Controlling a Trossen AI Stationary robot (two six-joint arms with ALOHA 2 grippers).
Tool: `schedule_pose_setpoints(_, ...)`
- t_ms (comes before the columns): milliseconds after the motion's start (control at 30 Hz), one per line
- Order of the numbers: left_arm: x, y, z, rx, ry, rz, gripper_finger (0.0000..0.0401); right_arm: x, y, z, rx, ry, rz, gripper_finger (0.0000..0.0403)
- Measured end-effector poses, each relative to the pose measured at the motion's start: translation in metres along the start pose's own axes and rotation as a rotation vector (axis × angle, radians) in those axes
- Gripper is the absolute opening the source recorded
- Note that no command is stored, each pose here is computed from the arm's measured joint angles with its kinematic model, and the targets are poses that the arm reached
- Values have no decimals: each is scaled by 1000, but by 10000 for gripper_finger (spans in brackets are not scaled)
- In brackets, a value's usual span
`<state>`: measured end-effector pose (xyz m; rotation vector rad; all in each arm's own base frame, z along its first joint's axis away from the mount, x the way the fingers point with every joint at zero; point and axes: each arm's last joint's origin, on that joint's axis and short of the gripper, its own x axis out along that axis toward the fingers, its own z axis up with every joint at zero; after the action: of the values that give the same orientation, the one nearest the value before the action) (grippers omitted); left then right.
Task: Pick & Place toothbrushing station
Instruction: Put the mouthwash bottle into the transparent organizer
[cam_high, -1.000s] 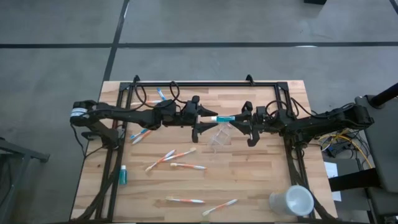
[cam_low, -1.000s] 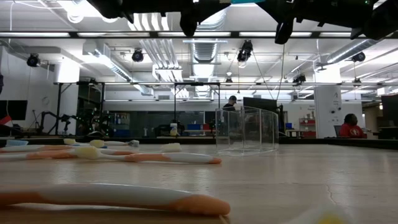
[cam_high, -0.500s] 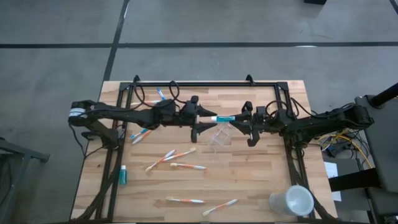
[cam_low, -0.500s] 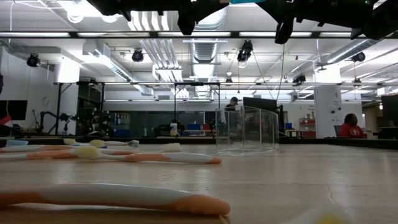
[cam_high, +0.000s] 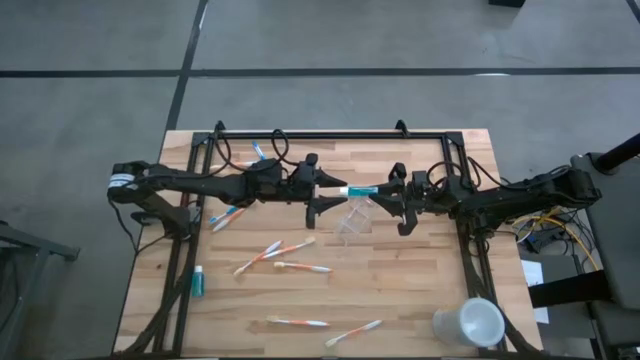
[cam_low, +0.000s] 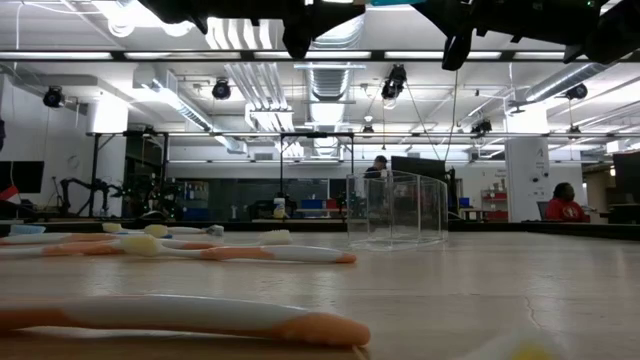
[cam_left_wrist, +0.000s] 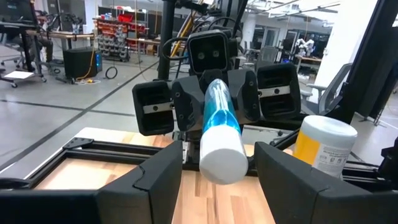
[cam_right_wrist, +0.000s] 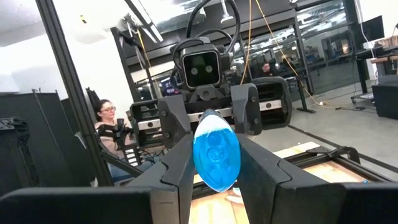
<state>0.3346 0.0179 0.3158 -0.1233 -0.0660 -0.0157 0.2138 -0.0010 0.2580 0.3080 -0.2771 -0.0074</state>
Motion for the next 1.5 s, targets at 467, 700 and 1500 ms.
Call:
schedule_pose_setpoints(467, 0, 0, 0, 1, 4, 1, 143, 0, 0, 0, 0, 0, 0, 96)
schedule_pose_setpoints(700, 0, 1, 0, 0, 4, 2, 101, 0, 0, 0, 0, -1, 1, 96)
schedule_pose_setpoints(1500, 0, 1, -1, -2, 6, -11, 107, 0, 0, 0, 5, 1, 0, 96)
